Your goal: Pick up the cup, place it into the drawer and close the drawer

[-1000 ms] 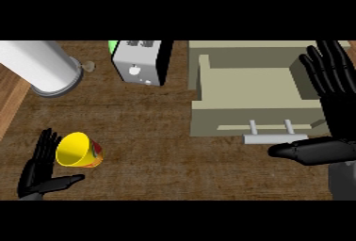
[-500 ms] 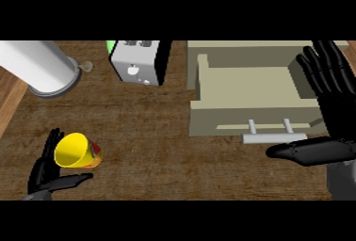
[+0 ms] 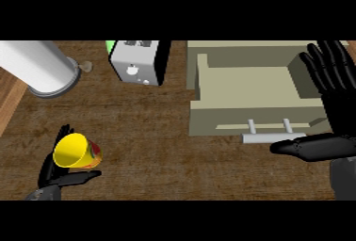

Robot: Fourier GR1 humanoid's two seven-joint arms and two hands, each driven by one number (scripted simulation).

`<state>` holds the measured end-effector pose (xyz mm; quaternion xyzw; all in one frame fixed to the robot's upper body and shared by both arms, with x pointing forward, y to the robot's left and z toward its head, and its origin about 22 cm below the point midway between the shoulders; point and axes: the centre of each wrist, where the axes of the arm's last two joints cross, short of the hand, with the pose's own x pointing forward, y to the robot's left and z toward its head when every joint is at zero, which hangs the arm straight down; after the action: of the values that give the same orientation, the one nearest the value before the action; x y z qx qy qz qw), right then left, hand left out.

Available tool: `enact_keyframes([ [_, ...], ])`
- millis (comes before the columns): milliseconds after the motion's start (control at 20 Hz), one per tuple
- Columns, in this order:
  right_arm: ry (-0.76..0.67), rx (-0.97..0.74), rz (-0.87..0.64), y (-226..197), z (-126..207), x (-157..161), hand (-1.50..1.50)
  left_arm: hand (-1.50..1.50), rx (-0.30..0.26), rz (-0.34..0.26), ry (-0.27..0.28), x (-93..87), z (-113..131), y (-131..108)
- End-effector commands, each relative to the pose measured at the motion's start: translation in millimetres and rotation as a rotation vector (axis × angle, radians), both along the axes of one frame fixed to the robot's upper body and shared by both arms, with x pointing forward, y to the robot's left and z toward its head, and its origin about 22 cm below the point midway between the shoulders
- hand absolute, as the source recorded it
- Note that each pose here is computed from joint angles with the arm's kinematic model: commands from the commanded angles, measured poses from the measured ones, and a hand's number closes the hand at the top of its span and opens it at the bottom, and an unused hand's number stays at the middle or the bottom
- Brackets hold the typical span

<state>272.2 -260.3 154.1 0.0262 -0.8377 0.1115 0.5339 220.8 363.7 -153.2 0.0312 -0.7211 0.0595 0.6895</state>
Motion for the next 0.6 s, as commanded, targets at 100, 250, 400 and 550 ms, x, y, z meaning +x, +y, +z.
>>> enact_keyframes([
  [100,0.011,-0.001,-0.004,-1,-6,-7,-1.5,1.5,-0.164,-0.135,-0.135,24.4,12,-7],
  [250,0.013,-0.012,0.0,-7,1,9,-1.5,1.5,-0.095,-0.119,-0.225,28.2,15,-7],
  [400,-0.002,-0.033,-0.014,-9,-6,4,-1.5,1.5,0.063,0.006,-0.294,21.1,8,-15],
  [550,0.018,-0.016,-0.006,-11,-9,13,-1.5,1.5,0.151,0.076,-0.333,29.1,10,-24],
])
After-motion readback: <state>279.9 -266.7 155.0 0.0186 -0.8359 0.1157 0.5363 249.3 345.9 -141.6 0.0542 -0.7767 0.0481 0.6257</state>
